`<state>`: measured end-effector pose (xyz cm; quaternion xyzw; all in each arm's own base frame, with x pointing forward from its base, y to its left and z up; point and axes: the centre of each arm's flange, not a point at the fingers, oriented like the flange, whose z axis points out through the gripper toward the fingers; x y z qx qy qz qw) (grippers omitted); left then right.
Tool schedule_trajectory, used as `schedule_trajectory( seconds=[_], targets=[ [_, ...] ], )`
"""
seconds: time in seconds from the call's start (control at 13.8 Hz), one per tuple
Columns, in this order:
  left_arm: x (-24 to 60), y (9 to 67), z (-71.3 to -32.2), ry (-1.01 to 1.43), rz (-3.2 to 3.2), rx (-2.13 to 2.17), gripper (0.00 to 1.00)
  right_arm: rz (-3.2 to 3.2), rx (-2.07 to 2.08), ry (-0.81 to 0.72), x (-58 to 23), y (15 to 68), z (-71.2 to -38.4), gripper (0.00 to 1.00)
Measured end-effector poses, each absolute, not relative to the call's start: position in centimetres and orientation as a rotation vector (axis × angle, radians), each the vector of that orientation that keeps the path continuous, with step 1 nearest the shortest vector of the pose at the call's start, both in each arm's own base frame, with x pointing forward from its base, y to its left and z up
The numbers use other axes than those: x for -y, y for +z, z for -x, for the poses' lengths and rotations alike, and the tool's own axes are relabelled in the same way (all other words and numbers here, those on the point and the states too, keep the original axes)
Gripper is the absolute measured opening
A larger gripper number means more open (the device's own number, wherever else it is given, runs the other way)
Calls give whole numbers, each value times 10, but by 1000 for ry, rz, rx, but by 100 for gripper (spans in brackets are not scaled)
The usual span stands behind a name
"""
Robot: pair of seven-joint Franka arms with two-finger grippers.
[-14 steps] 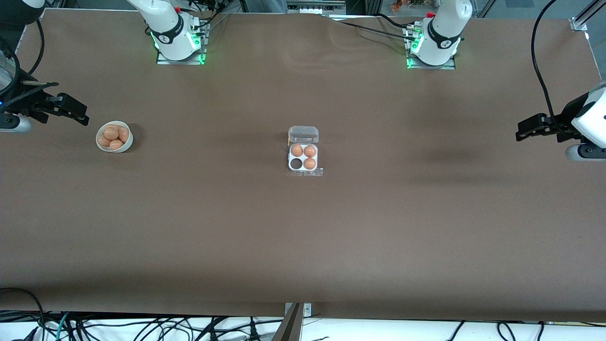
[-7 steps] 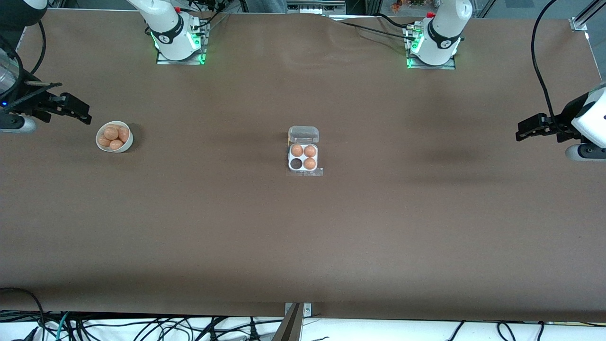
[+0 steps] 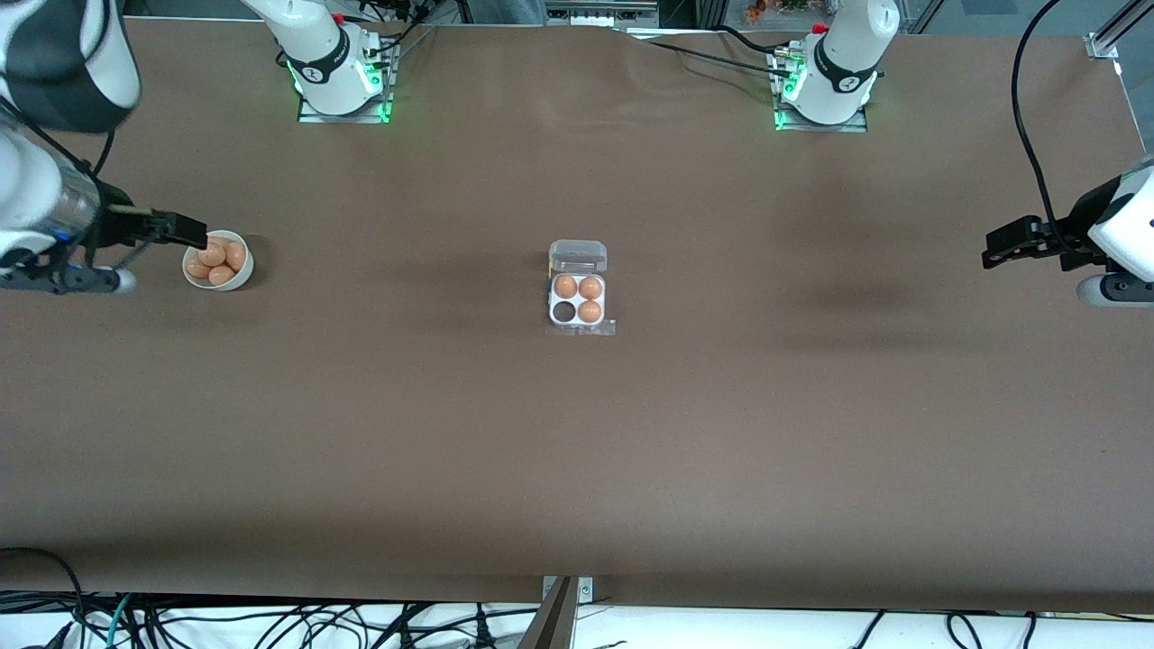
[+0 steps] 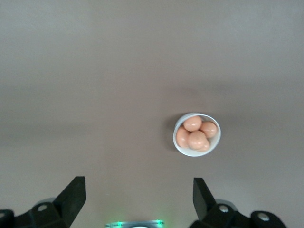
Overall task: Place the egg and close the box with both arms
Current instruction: 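Move the right gripper down over the white egg bowl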
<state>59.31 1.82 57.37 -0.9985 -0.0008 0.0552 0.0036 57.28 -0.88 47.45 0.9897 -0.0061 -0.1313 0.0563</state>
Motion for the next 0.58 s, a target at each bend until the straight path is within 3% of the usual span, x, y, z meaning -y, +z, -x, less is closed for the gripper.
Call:
schedule_trajectory(
  seconds=[0.22, 0.58],
  targets=[
    [-18, 574, -593, 173, 3130, 2, 100, -2930, -23, -475, 14, 409, -575, 100],
    [-18, 574, -593, 174, 3130, 2, 100, -2930, -66, -349, 33, 325, -537, 100]
  ],
)
